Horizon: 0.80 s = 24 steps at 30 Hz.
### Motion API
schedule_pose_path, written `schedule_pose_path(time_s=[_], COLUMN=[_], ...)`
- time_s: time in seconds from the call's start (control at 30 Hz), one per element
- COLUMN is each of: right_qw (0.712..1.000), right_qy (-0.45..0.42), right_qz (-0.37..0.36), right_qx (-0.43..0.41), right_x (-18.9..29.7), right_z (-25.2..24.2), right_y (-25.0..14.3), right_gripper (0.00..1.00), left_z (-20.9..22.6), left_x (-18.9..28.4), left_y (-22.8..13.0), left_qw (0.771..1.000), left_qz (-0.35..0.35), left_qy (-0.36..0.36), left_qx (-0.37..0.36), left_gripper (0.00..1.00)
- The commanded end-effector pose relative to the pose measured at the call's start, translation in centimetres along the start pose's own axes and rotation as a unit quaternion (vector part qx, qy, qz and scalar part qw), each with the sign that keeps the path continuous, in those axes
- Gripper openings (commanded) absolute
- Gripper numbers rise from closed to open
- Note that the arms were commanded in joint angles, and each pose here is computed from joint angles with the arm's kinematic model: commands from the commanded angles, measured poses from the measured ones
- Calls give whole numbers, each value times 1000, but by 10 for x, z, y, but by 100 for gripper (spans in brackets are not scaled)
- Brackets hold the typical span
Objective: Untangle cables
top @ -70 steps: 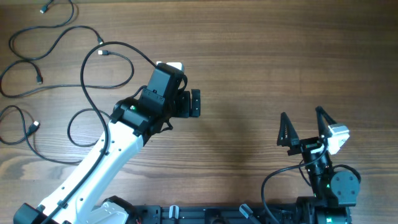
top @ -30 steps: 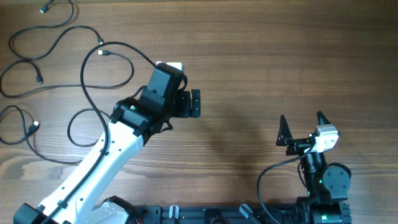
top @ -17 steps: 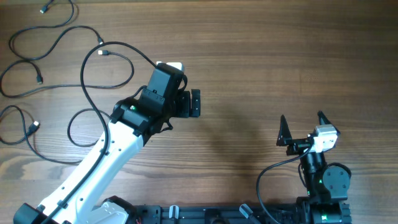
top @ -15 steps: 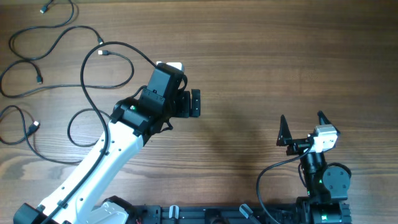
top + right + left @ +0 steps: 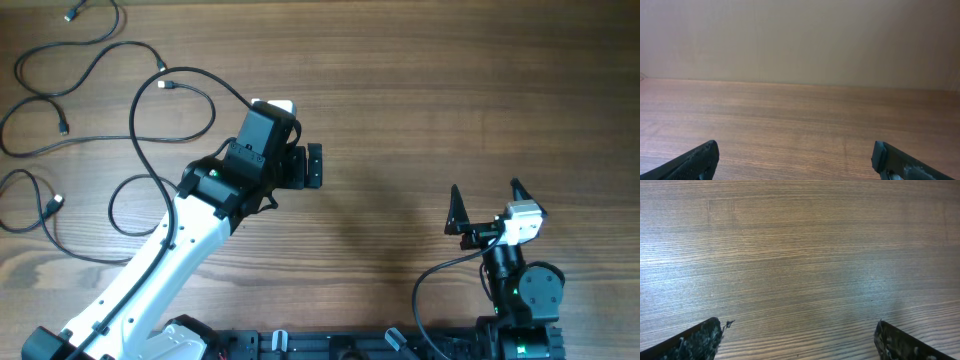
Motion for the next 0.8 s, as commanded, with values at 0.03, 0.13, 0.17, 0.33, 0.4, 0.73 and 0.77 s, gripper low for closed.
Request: schedule_pose_path(time_s=[0.03, 0.13, 0.17, 0.33, 0.4, 0.73, 0.77], right_qw=[1000, 1000, 1000, 1000, 1000, 1000, 1000], right_qy=[1, 1, 1, 1, 1, 1, 1], right_qz=[-2, -2, -2, -2, -2, -2, -2], right_qx=[9, 9, 9, 9, 9, 9, 9], right_x=[0, 0, 0, 0, 0, 0, 0], right_z=[0, 0, 0, 0, 0, 0, 0], right_y=[0, 0, 0, 0, 0, 0, 0], right_gripper=[100, 100, 100, 100, 100, 100, 100], left_z=[-1, -1, -1, 1, 2, 28, 32], left_x=[9, 9, 9, 9, 7, 24, 24], left_y=[5, 5, 5, -2, -5, -55, -58], left_qw=[1000, 1000, 1000, 1000, 1000, 995, 995], left_qz=[-17, -17, -17, 6, 16, 96, 88], left_qy=[0, 0, 0, 8, 11, 42, 40], left_qx=[-7, -7, -7, -8, -8, 6, 13], left_gripper=[100, 100, 100, 100, 100, 100, 100])
Point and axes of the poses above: each gripper's point midway between its finger pads, its own x axis back along the fingers, its own z axis along the line the jaws close on, y = z × x, the point moved 9 cm from there along x, back along the fingers, and after that the axes turned 5 degrees about -x, right-handed, at the moved point
